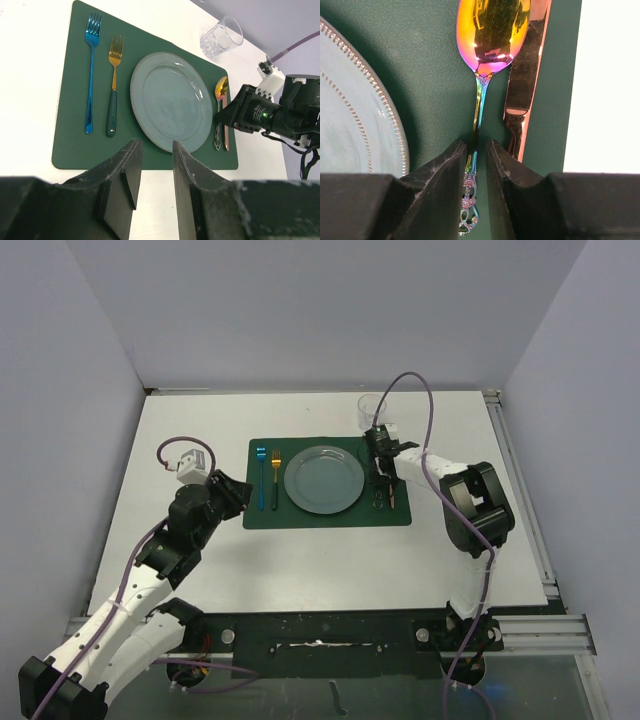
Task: Set the dinner table for one person
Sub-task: Adjust the spoon at the center of the board.
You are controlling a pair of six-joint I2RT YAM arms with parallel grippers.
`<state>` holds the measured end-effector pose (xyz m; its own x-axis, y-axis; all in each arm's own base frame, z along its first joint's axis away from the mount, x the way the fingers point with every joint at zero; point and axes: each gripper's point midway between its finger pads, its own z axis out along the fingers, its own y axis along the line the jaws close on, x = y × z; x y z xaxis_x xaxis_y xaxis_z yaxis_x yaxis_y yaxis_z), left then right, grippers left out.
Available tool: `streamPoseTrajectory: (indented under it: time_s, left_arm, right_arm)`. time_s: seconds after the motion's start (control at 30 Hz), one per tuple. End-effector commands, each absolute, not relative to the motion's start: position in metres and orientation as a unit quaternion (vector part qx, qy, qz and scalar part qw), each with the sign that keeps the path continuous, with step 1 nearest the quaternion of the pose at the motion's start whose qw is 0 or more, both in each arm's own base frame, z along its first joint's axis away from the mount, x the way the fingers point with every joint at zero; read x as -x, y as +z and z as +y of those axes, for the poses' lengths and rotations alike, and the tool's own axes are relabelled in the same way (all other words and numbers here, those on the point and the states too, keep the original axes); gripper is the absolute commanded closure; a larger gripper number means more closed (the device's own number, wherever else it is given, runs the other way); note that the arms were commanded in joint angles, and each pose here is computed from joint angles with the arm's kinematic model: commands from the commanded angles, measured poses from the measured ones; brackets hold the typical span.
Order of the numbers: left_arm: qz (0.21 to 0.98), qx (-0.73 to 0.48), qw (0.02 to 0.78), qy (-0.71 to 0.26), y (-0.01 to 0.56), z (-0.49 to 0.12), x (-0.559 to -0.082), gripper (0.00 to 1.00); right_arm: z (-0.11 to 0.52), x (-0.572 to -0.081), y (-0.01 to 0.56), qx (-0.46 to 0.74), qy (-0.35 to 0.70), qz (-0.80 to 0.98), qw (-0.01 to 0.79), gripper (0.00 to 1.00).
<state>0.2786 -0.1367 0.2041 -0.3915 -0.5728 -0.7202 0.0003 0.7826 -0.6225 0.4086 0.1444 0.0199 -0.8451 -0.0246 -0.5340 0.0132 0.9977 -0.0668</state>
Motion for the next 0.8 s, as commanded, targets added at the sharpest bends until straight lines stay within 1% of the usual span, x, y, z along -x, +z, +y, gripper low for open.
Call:
streamPoseTrajectory:
  time_s: [0.0,0.07,0.17,0.37,0.77]
  left_arm:
    - [0.765,0.187,0.545,-0.287,0.225,-0.135,-0.283,0.7]
    - [0.764,0.187,0.546,-0.287,0.225,-0.135,-0.283,0.7]
    - [0.764,0.188,0.547,-0.286,0.225,-0.134,-0.283,0.7]
    - [0.766,0.188,0.544,-0.287,0.223,-0.135,-0.284,0.7]
    - [0.768,0.185,0.538,-0.295,0.22,-0.14,-0.285,0.7]
  right_arm:
    - [0.152,-0.42,0.02,0.0,-0.029,0.956,0.293,0.77]
    - [0.152,-0.421,0.017,0.001,-0.03,0.956,0.29,0.8]
    - [0.154,-0.421,0.014,0.004,-0.028,0.958,0.287,0.88]
    - [0.155,-0.42,0.016,0.007,-0.023,0.957,0.288,1.0]
    - [0.154,-0.414,0.024,0.01,-0.019,0.957,0.291,1.0]
